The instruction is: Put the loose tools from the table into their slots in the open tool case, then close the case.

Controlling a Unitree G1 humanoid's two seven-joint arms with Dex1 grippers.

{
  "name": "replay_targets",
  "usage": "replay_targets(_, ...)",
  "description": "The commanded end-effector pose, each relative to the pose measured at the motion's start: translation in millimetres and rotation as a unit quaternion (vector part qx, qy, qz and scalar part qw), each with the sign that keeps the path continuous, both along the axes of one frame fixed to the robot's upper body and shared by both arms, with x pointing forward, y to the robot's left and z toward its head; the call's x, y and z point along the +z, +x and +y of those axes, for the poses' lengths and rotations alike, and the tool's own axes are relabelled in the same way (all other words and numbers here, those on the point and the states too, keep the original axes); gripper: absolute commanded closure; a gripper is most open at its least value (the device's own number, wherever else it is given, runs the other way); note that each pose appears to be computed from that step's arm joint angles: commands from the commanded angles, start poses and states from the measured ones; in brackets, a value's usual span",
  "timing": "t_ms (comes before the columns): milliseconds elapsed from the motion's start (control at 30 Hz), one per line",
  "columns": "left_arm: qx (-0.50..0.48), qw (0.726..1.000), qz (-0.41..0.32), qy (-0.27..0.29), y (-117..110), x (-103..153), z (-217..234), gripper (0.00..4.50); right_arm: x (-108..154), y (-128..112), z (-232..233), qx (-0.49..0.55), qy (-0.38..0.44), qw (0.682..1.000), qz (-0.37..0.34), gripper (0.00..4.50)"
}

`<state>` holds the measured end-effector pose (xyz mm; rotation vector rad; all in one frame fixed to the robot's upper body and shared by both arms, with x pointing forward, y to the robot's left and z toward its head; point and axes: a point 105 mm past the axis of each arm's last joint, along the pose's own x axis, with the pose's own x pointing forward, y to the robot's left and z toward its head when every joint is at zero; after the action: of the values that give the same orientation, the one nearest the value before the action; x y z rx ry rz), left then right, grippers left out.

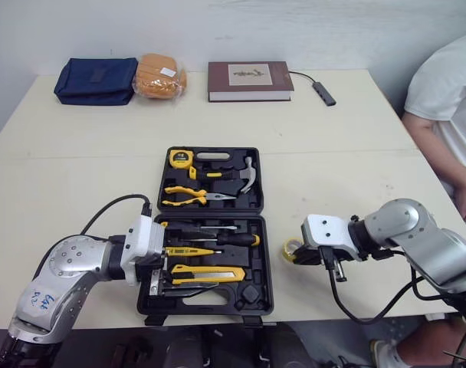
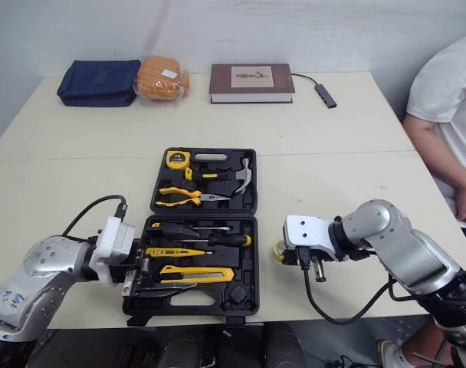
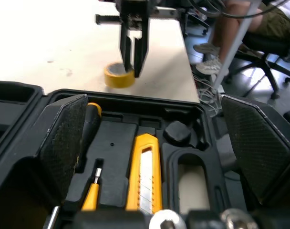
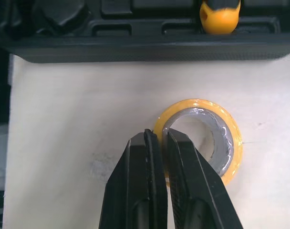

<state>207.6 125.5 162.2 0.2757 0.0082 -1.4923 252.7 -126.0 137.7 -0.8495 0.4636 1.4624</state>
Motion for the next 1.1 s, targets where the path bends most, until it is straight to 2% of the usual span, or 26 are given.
replay_targets(33,-0.021,1.000,-0.014,0.013,-4,7,10,0.00,26,-17,36,0.099,0.047,0.993,-0.032,4.46)
replay_targets(200,-0.006,1.000,-0.007,0.020,-1,1,17,0.00,17,-38,66,0.185,0.067,0.980,-0.011,4.46)
replay_targets(433,-0.008,0.999,0.016,0.034,-8,-6,21,0.00,-1,-54,77,0.220,0.047,0.974,0.032,4.46)
replay_targets(1100,0.009,0.999,0.014,0.035,-8,-6,19,0.00,-30,-47,66,0.177,-0.036,0.982,0.051,4.46)
